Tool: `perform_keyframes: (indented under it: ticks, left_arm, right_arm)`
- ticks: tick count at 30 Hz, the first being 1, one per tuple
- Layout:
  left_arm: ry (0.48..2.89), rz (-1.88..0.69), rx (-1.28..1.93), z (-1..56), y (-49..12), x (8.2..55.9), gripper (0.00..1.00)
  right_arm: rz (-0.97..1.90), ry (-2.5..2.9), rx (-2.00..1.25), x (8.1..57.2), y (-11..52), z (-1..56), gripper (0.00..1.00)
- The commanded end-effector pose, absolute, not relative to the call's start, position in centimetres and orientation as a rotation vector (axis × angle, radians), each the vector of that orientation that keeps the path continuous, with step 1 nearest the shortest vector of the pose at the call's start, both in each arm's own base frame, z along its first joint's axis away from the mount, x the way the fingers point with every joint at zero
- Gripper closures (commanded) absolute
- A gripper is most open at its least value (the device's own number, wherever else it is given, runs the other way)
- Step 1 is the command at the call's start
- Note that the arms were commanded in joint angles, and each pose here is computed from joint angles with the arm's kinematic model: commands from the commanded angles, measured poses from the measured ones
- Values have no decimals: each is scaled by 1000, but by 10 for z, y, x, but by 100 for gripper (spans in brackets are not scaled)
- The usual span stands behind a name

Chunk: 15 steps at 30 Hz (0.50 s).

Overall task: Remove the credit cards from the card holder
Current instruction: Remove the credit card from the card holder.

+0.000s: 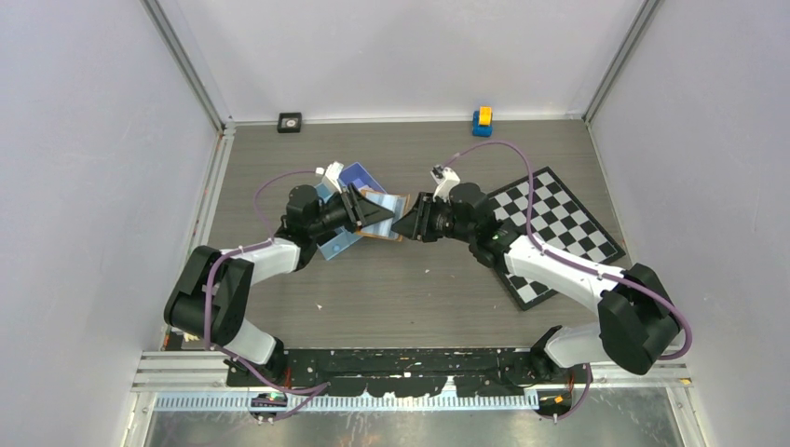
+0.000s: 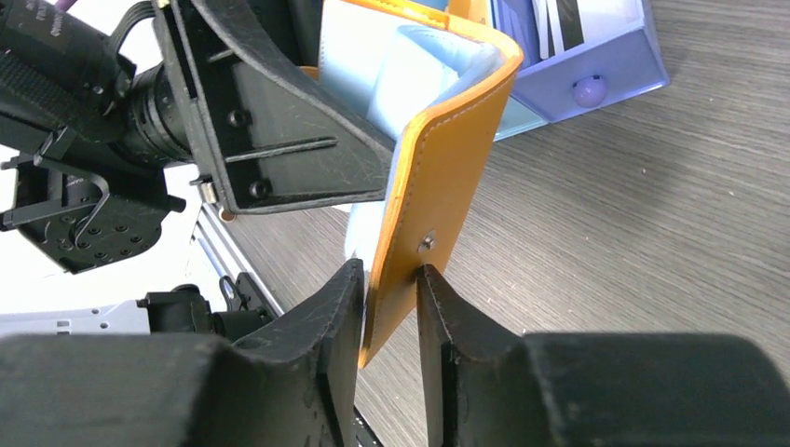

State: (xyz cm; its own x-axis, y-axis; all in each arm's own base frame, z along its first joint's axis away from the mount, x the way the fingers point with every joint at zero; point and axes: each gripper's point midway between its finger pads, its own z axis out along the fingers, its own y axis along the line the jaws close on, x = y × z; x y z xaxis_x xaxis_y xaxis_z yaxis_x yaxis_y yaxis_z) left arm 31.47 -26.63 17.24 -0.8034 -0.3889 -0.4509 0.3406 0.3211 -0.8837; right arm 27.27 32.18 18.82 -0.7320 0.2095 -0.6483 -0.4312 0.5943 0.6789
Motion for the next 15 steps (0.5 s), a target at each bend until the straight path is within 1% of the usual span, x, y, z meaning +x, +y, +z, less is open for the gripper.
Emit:
perform_keyframes:
  ticks: [1,3,6,7,11,13,15]
  left_arm:
    - [1853,-1609,86,210,-275,307,65]
    - [1850,-1610,81,210,-274,307,69]
    - [1841,-1605,76,211,-272,308,71]
    - [1840,-1604,72,211,-271,308,71]
    - [1831,-1594,45,211,-265,310,72]
    - [1825,-1594,27,211,-261,312,72]
    - [1818,-1595,1,211,-256,314,70]
  right_arm:
    - [1130,2073,-128,289,322,200,64]
    - [1135,2083,-108,291,321,197,60]
    - [1124,2093,-73,295,316,194,58]
    - [1124,2091,-62,297,314,194,60]
    - [1128,2080,-24,301,307,195,74]
    - [1133,2076,-15,301,305,196,78]
    - [1140,2075,-6,302,303,197,86]
